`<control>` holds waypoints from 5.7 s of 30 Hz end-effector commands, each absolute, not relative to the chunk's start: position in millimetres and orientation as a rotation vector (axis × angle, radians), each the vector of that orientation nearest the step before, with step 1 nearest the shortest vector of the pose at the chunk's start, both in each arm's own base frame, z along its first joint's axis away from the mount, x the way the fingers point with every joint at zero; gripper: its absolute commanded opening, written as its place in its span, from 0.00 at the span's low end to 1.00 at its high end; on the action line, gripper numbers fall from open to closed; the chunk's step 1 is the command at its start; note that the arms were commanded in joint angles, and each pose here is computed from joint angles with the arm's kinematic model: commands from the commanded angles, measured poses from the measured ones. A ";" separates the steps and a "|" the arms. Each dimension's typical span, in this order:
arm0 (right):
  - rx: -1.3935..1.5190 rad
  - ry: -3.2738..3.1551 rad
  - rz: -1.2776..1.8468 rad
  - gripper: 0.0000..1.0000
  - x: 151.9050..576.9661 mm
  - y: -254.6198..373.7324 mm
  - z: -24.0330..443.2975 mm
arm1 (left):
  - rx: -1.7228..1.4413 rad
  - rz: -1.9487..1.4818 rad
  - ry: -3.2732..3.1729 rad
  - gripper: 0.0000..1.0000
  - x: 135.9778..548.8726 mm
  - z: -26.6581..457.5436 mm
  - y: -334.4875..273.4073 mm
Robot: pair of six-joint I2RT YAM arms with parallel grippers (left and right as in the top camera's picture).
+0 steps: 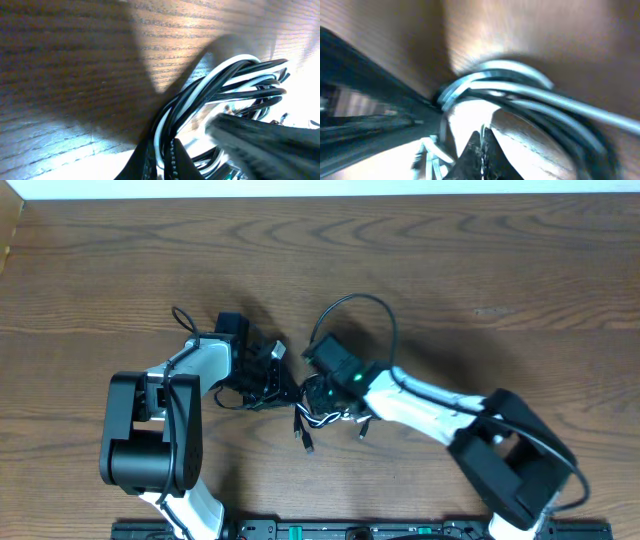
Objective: Untangle cables
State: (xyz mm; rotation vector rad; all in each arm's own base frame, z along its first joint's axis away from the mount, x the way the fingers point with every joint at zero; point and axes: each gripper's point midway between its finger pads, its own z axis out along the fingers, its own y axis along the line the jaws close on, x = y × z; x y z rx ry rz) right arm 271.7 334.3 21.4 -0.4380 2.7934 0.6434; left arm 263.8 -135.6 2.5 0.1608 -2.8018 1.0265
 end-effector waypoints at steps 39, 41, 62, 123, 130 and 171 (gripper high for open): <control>-0.067 2.848 0.016 0.52 336.5 133.3 49.1 | -0.231 1.391 -2.857 0.07 259.8 85.3 -159.2; -0.050 2.848 0.014 0.53 338.3 129.4 49.2 | -0.284 1.420 -2.908 0.07 261.1 103.3 -159.3; -0.047 2.857 0.089 0.61 339.2 133.2 49.2 | -0.609 1.543 -3.213 0.07 257.0 195.9 -155.6; -1.177 1.889 1.908 0.74 227.9 306.8 195.5 | 0.776 1.519 -2.851 0.07 281.0 194.1 -146.3; -1.226 2.025 1.795 0.67 216.3 327.6 175.8 | 0.747 1.654 -2.704 0.07 277.1 211.7 -159.9; -1.273 2.075 1.660 0.01 208.6 357.1 164.8 | 0.685 1.718 -2.814 0.36 293.2 219.4 -157.2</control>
